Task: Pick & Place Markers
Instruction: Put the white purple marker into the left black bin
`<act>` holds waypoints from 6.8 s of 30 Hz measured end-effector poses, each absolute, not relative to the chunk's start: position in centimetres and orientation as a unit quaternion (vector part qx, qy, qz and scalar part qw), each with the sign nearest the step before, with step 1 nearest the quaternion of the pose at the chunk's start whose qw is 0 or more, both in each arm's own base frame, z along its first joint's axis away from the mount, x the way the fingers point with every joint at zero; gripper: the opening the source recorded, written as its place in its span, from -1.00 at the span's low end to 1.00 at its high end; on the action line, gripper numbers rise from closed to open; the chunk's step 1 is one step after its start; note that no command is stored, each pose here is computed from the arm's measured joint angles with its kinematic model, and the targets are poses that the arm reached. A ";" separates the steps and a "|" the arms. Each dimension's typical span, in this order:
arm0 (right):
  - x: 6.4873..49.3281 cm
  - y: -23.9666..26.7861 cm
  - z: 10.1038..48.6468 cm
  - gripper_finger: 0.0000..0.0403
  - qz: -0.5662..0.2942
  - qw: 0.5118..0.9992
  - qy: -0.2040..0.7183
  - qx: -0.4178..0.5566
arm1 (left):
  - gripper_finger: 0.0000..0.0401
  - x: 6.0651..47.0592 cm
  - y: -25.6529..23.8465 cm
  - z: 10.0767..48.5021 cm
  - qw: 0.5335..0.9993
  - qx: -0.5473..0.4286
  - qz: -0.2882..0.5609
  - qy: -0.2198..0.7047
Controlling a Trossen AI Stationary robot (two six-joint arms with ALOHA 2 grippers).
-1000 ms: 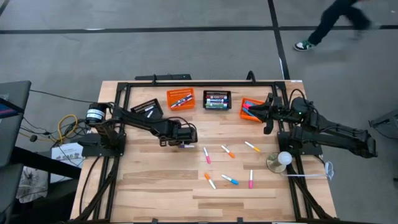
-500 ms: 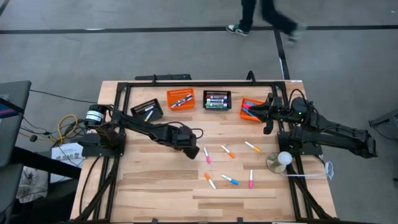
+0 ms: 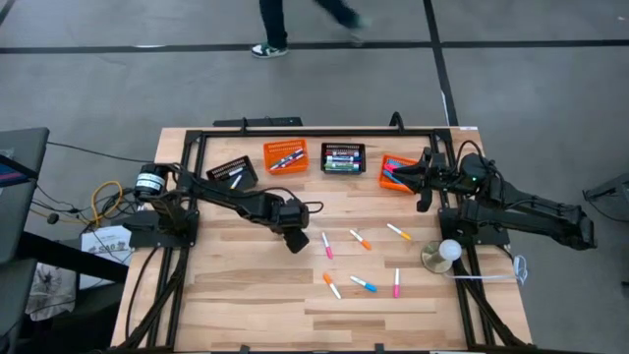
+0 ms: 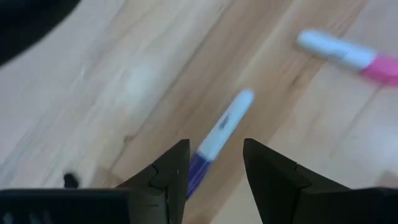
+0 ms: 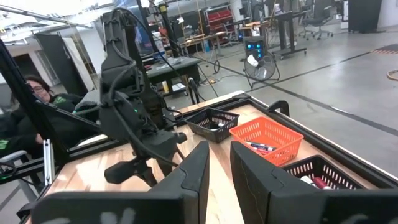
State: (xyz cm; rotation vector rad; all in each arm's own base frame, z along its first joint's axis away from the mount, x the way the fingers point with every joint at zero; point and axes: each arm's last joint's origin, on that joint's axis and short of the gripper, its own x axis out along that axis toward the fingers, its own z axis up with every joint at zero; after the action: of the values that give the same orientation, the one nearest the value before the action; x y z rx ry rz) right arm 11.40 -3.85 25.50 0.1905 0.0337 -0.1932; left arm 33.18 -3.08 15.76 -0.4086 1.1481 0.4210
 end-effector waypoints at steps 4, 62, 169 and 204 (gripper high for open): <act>11.4 -3.9 25.5 -0.72 -0.096 0.991 0.017 0.095 | -0.26 32.5 -2.8 14.8 0.786 -0.199 0.181 0.556; 11.3 -4.1 25.5 -0.72 -0.136 0.985 0.011 0.107 | -0.77 32.5 -2.2 12.7 0.794 -0.153 0.215 0.548; 11.1 -4.7 25.5 -0.72 -0.160 0.978 0.004 0.136 | -0.73 17.9 11.7 16.8 0.750 -0.086 0.320 0.572; 11.1 -4.7 25.5 -0.72 -0.160 0.978 0.005 0.136 | -0.15 17.0 12.2 16.1 0.753 -0.086 0.335 0.560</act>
State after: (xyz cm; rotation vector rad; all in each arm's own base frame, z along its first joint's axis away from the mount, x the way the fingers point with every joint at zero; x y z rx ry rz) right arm 11.12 -4.66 25.49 0.2745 0.0092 -0.3223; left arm 16.97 12.17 16.08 -0.1867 1.2218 0.7313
